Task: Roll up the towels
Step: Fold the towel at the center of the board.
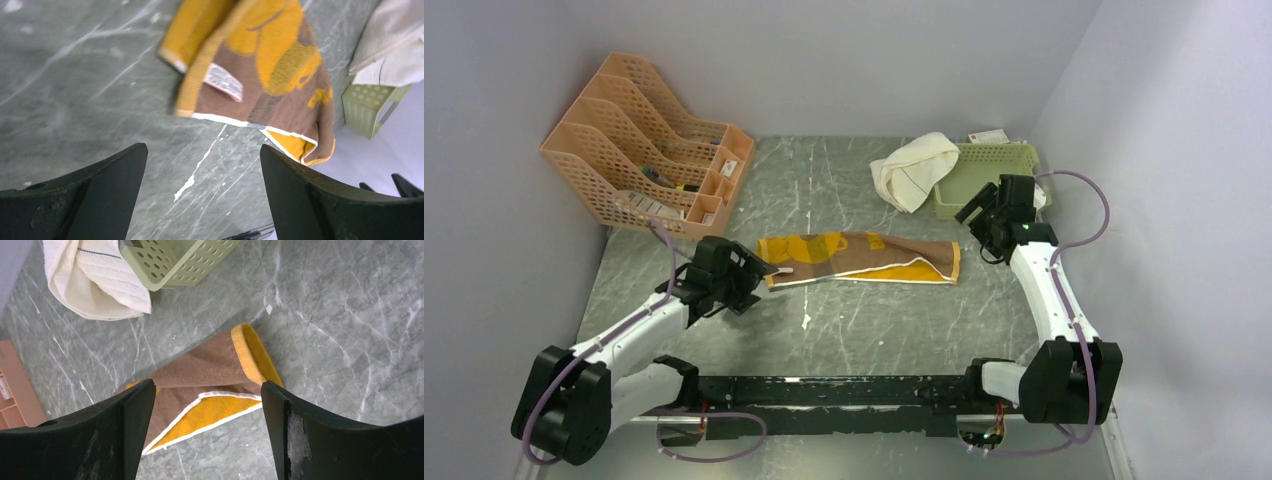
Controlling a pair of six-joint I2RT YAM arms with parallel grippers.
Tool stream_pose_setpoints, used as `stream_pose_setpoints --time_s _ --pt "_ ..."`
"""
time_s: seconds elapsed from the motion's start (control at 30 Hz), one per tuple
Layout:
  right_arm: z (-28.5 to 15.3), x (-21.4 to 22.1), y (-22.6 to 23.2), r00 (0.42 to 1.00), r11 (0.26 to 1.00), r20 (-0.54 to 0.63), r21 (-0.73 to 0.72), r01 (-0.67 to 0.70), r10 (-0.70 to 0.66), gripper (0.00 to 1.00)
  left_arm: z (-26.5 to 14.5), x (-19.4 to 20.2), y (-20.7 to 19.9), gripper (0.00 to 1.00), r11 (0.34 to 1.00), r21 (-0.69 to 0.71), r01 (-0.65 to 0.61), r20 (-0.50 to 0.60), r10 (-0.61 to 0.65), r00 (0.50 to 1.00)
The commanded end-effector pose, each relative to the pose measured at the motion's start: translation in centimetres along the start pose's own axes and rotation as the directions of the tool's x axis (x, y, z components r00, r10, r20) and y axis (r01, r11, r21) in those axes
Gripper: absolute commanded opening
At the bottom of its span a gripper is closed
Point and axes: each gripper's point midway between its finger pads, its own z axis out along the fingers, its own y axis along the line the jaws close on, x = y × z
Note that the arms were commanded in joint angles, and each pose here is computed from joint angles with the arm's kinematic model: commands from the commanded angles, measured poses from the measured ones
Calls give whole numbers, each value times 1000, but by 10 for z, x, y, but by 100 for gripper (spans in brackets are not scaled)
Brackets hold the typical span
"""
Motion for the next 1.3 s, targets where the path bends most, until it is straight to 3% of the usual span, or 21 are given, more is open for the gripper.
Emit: stream_pose_setpoints --time_s 0.0,0.53,0.8,1.13,1.27 --pt "1 3 1 1000 1000 -6 -1 24 -24 78 3 8 9 94 974 8 225 -40 -224 974" --pt "3 11 -3 998 999 -30 -8 51 -51 78 45 4 -1 50 956 105 274 -94 -265 960" --pt "7 22 -11 996 997 -57 4 75 -75 78 45 2 -2 8 957 106 272 -95 -262 960" --pt "14 30 -12 993 997 -85 -4 83 -83 78 19 -48 -30 7 993 94 74 82 -81 993" --pt "15 34 -11 990 995 -101 -16 98 -99 78 21 -64 -29 7 995 87 39 84 -46 995"
